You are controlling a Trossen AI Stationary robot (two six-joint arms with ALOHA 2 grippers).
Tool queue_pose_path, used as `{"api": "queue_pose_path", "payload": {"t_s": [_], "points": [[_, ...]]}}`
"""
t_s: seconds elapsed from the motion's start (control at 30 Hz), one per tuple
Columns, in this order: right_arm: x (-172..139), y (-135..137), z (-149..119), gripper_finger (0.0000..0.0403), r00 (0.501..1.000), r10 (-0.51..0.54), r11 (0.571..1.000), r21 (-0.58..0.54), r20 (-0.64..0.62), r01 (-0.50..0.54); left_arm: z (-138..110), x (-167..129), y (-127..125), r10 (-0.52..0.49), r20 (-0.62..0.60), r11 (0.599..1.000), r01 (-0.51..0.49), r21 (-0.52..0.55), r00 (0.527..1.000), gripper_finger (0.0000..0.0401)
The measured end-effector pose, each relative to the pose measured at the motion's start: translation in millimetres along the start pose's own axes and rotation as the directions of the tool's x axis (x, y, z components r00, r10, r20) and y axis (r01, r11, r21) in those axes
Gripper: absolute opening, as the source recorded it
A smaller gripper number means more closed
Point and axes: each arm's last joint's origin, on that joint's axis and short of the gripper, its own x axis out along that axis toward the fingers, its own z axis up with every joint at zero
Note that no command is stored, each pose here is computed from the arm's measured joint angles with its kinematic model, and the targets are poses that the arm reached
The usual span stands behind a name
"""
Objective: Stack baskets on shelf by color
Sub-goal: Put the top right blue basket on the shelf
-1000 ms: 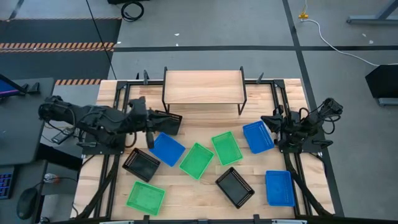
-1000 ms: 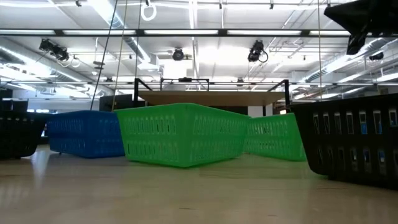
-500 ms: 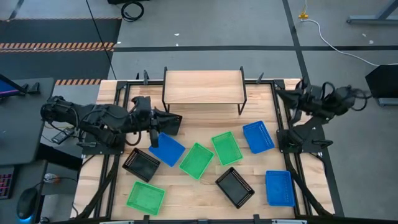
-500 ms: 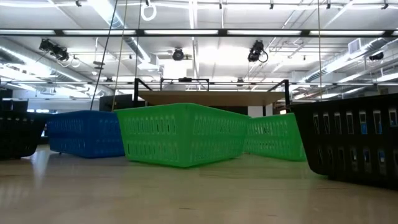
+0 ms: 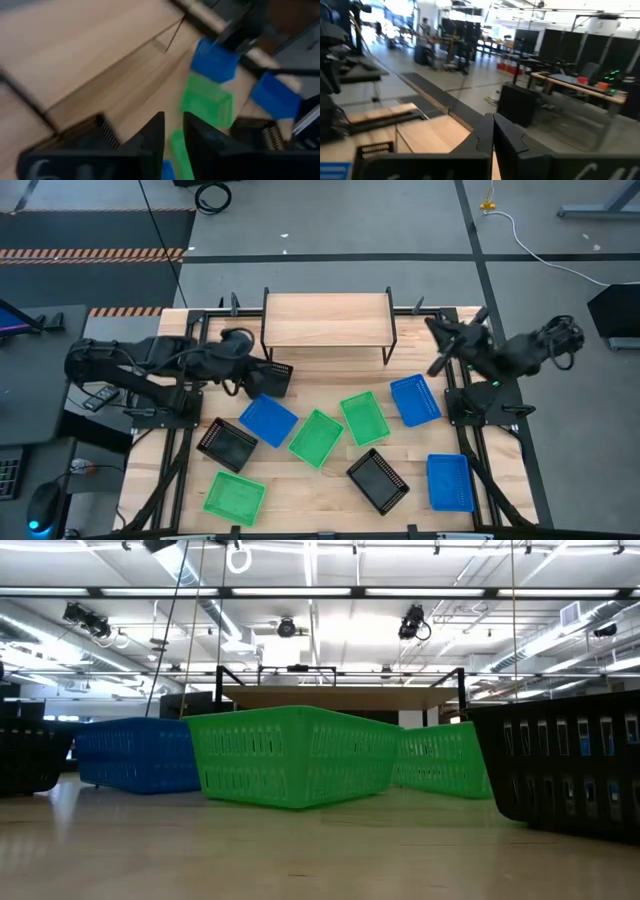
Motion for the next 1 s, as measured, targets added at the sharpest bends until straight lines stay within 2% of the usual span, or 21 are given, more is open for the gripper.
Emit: {"api": "queue_pose_path", "payload": {"t_s": [0.07, 0.2, 0.27, 0.33, 0.47, 0.57, 0.7, 0.87, 1.0], "points": [[7.4, 12.4, -4.0, 0.0014, 1.000, -0.023, 0.999, -0.022, -0.019, 0.023, 0.7, 1.3, 3.6, 0.012, -0.019, 1.000, -0.011, 0.002, 1.000, 0.0104], [23.9, 28.7, -13.1, 0.0014, 0.998, -0.042, 0.998, 0.041, -0.053, 0.044, 3.3, 2.2, 4.1, 0.007, -0.005, 1.000, -0.007, 0.019, 1.000, 0.0138], [31.6, 33.2, -17.7, 0.0014, 0.998, 0.003, 0.996, 0.087, -0.070, 0.004, 3.9, 2.1, 3.6, 0.002, 0.000, 1.000, -0.002, 0.017, 1.000, 0.0151], [40.1, 38.1, -24.0, 0.0014, 0.991, 0.092, 0.988, 0.133, -0.100, -0.079, 4.7, 2.1, 2.9, -0.005, 0.008, 1.000, 0.005, 0.012, 1.000, 0.0160], [55.3, 45.9, -38.9, 0.0014, 0.919, 0.336, 0.927, 0.242, -0.204, -0.286, 7.2, 2.1, 0.7, -0.027, 0.033, 1.000, 0.027, -0.001, 0.999, 0.0165], [61.8, 47.8, -42.6, 0.0014, 0.859, 0.458, 0.873, 0.300, -0.230, -0.385, 7.9, 1.9, 0.1, -0.032, 0.040, 0.999, 0.033, -0.012, 0.999, 0.0162], [63.8, 46.3, -39.1, 0.0014, 0.829, 0.524, 0.819, 0.384, -0.196, -0.427, 7.2, 5.2, -0.8, -0.021, 0.034, 0.999, 0.022, -0.032, 0.999, 0.0161], [60.1, 40.4, -32.6, 0.0014, 0.826, 0.544, 0.762, 0.498, -0.145, -0.414, 6.8, 9.6, -0.7, 0.011, 0.034, 0.995, -0.007, -0.104, 0.999, 0.0160], [56.3, 36.1, -28.8, 0.0014, 0.809, 0.576, 0.726, 0.527, -0.116, -0.441, 5.9, 14.7, -2.5, 0.020, 0.027, 0.989, -0.016, -0.149, 0.999, 0.0160]]}}
